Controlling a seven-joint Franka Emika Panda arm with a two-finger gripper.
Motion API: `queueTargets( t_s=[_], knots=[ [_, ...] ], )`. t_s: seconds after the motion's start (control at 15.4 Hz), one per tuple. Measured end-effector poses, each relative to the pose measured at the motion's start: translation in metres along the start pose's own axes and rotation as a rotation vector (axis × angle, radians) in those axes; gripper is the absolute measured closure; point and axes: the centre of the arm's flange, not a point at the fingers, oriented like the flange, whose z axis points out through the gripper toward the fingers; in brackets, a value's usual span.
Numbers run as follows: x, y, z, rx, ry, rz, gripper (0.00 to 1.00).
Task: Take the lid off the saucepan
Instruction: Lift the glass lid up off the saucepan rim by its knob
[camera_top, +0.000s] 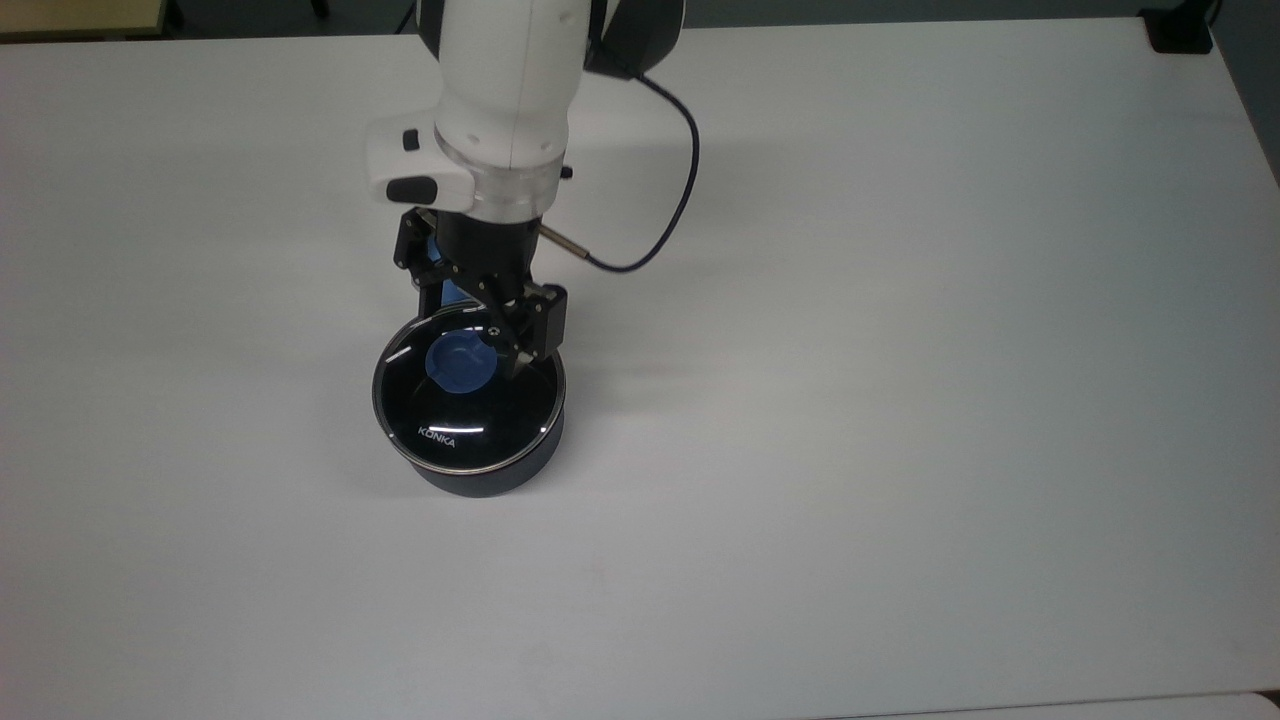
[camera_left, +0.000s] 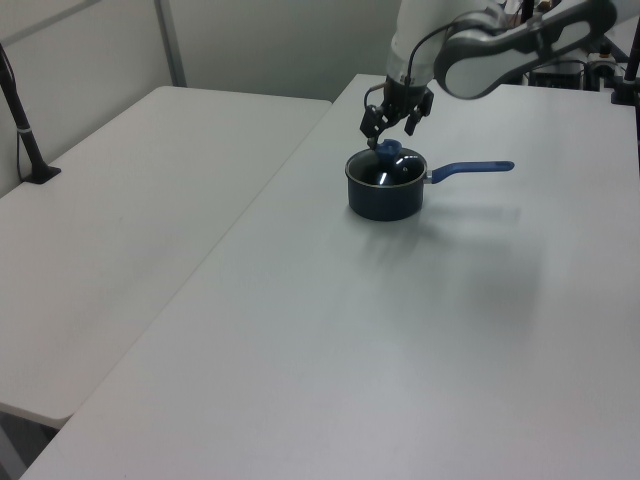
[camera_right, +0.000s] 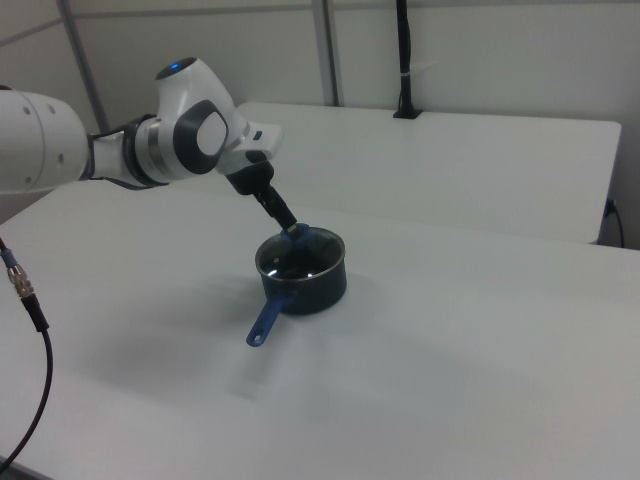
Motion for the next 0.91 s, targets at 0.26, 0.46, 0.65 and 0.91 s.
queueTargets(
  t_s=[0.26, 0.46, 0.65, 0.91],
  knots=[
    [0.002, -0.004, 0.012, 0.005, 0.010, 0.068, 0.00],
    [0.001, -0.005, 0.020, -0.007, 0.019, 0.069, 0.02],
    [-0.001, -0.006, 0.027, -0.035, 0.036, 0.053, 0.04],
    [-0.004, -0.009, 0.032, -0.051, 0.047, 0.044, 0.19]
  ],
)
